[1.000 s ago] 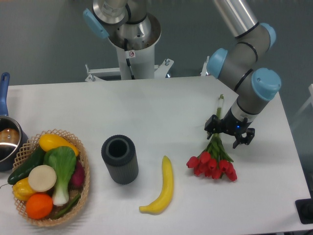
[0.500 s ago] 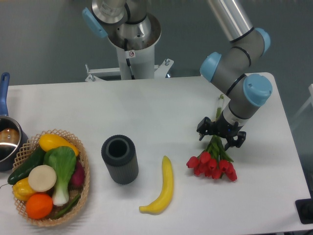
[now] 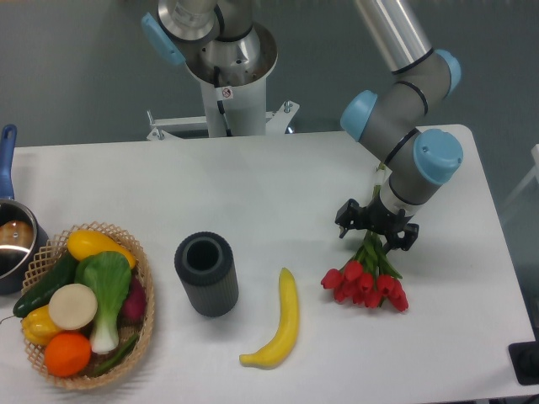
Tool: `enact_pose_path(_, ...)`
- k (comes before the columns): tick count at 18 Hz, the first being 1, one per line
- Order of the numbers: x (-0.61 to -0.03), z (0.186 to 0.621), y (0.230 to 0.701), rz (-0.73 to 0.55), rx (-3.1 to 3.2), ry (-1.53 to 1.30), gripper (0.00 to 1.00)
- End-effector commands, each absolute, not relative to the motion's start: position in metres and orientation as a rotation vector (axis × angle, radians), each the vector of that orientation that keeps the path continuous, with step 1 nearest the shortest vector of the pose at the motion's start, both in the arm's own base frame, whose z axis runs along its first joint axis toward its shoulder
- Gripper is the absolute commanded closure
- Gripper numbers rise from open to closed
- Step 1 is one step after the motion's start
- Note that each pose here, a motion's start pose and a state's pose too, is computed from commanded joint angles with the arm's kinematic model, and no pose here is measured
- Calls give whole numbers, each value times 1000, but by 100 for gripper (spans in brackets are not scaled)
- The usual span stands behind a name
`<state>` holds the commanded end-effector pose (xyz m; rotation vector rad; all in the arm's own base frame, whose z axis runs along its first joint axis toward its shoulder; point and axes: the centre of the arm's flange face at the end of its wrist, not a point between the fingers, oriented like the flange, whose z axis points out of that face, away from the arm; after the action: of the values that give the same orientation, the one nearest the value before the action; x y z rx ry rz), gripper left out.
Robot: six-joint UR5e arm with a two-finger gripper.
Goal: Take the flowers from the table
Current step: 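Close the gripper around the tulip stems, then lift the tulip bundle up off the table and raise it high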
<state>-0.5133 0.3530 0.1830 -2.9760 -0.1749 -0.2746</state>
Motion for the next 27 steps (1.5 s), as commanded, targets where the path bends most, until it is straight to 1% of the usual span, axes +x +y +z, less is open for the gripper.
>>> enact_pose_path(1, -513, 184, 353, -273, -2976, -177, 9)
enact_pose_path(3, -513, 184, 353, -274, -2974, -179, 22)
enact_pose_path(5, -513, 184, 353, -274, -2974, -179, 29)
enact_pose_path(8, -513, 187, 353, -268, -2971, -183, 43)
enact_pose_path(9, -513, 187, 354, -269, -2970, -183, 45)
enact_pose_path(10, -513, 188, 354, -267, -2969, -183, 52)
enact_pose_path(12, -513, 188, 354, -264, -2969, -178, 55)
enact_pose_path(13, -515, 189, 353, -262, -2968, -180, 61)
enact_pose_path(14, -516, 191, 354, -261, -2967, -180, 64)
enact_pose_path(17, -517, 195, 353, -251, -2961, -181, 69)
enact_pose_path(18, -518, 196, 353, -251, -2961, -183, 72)
enact_pose_path(21, -520, 203, 350, -236, -2957, -186, 72)
enact_pose_path(24, -519, 233, 347, -169, -2943, -181, 72)
enact_pose_path(27, -514, 285, 348, -54, -2913, -159, 70)
